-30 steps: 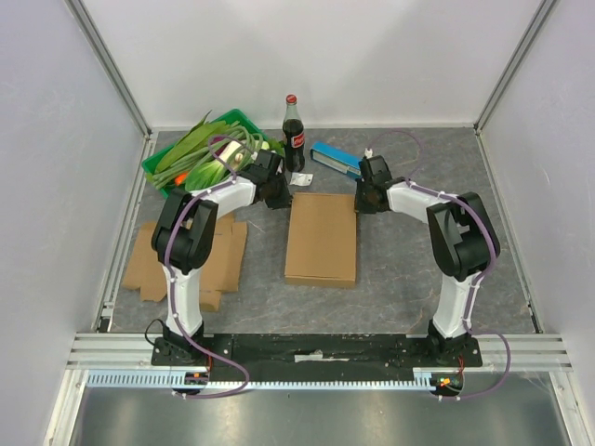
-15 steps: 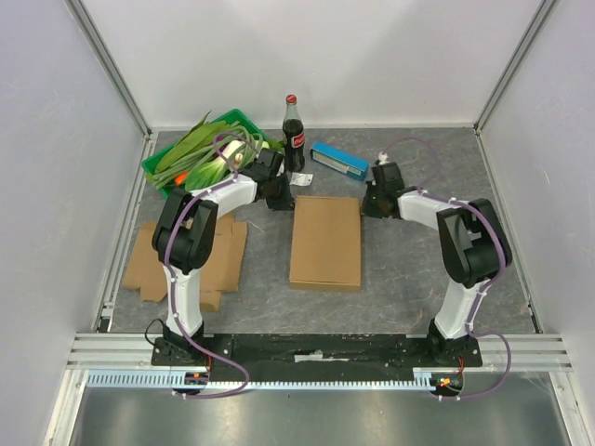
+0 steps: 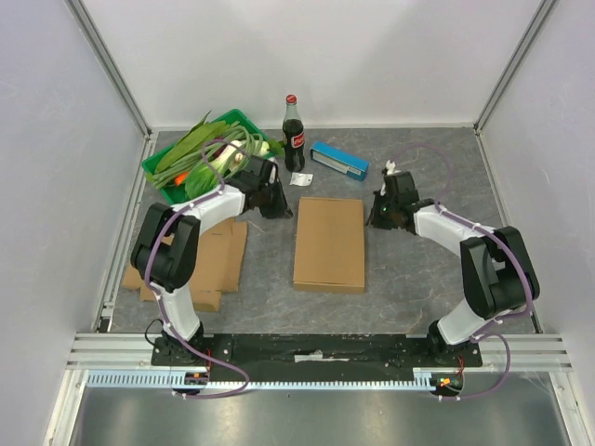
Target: Fold the paper box
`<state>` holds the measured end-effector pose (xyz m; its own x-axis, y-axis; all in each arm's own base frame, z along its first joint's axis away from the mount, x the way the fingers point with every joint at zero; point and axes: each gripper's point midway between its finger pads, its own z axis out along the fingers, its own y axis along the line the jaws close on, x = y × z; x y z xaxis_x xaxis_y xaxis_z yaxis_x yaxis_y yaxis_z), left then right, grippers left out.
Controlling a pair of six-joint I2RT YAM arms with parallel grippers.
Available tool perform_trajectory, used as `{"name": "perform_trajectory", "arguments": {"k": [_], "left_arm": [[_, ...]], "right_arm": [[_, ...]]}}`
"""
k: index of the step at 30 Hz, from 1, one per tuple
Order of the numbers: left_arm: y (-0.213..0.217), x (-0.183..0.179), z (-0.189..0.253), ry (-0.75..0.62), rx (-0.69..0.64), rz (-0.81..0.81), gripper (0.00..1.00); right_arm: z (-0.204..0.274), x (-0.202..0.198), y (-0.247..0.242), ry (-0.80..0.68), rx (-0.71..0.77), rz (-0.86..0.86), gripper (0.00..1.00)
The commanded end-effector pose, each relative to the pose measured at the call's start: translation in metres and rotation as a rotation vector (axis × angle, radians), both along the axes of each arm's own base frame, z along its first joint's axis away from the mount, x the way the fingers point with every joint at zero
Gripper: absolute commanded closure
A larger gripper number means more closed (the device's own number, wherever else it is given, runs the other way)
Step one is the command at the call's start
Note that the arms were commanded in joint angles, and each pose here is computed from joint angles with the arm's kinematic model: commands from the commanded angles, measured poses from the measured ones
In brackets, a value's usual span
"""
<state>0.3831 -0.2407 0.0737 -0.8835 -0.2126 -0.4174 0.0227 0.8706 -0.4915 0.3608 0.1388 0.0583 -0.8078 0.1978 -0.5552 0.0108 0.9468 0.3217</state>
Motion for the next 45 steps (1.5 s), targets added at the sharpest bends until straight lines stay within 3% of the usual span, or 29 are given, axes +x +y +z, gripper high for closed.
{"name": "perform_trajectory", "arguments": {"k": [1,5,8,11,12,17,19,20,22,26,28,33,35,36,38,45], "left_arm": [[-0.038,-0.028,-0.028,0.088,-0.049,-0.084,0.87],[-0.084,-0.044,-0.027,0.105,-0.093,-0.178,0.88],[-0.083,-0.045,-0.023,0.100,-0.097,-0.166,0.89],[-0.054,-0.039,-0.024,0.076,-0.048,-0.111,0.88],[-0.046,-0.043,-0.027,0.090,-0.041,-0.102,0.89],[-0.003,-0.041,-0.024,0.059,0.020,-0.034,0.86],[0.011,-0.059,-0.017,0.036,0.030,-0.031,0.78],[0.009,-0.059,-0.011,0.009,0.002,-0.028,0.75],[0.004,-0.079,-0.005,0.002,-0.084,-0.066,0.62],[-0.007,-0.089,0.023,-0.048,-0.267,-0.071,0.47],[-0.011,-0.083,0.039,-0.154,-0.328,-0.079,0.36],[-0.047,-0.068,0.044,-0.103,-0.412,-0.182,0.35],[-0.056,-0.070,0.028,-0.050,-0.359,-0.195,0.38],[-0.062,-0.063,0.018,-0.018,-0.325,-0.190,0.42],[-0.081,-0.068,0.012,0.015,-0.326,-0.217,0.51],[-0.177,-0.073,0.012,0.067,-0.466,-0.300,0.59]], "right_arm": [[-0.007,-0.007,0.040,-0.012,0.111,0.067,1.00],[-0.001,-0.011,0.079,-0.043,0.313,0.129,1.00],[0.016,0.000,0.078,-0.104,0.388,0.108,1.00],[0.014,0.003,0.038,-0.106,0.152,0.040,1.00],[0.003,-0.011,0.015,-0.040,0.030,-0.002,1.00],[0.008,-0.039,-0.034,-0.007,-0.224,0.002,1.00],[0.030,-0.052,-0.031,-0.048,-0.193,0.053,0.81],[0.034,-0.059,-0.017,-0.047,-0.122,0.111,0.57],[0.044,-0.065,-0.001,-0.088,-0.032,0.192,0.31],[0.054,-0.065,0.011,-0.119,0.098,0.268,0.17],[0.058,-0.064,0.028,-0.129,0.201,0.337,0.12],[0.031,-0.069,0.051,-0.035,0.325,0.394,0.13],[0.022,-0.073,0.050,-0.014,0.334,0.375,0.18],[0.019,-0.073,0.050,-0.005,0.340,0.366,0.25],[0.013,-0.075,0.047,0.022,0.338,0.334,0.30],[0.010,-0.047,-0.016,-0.001,0.086,0.033,0.34]]}}
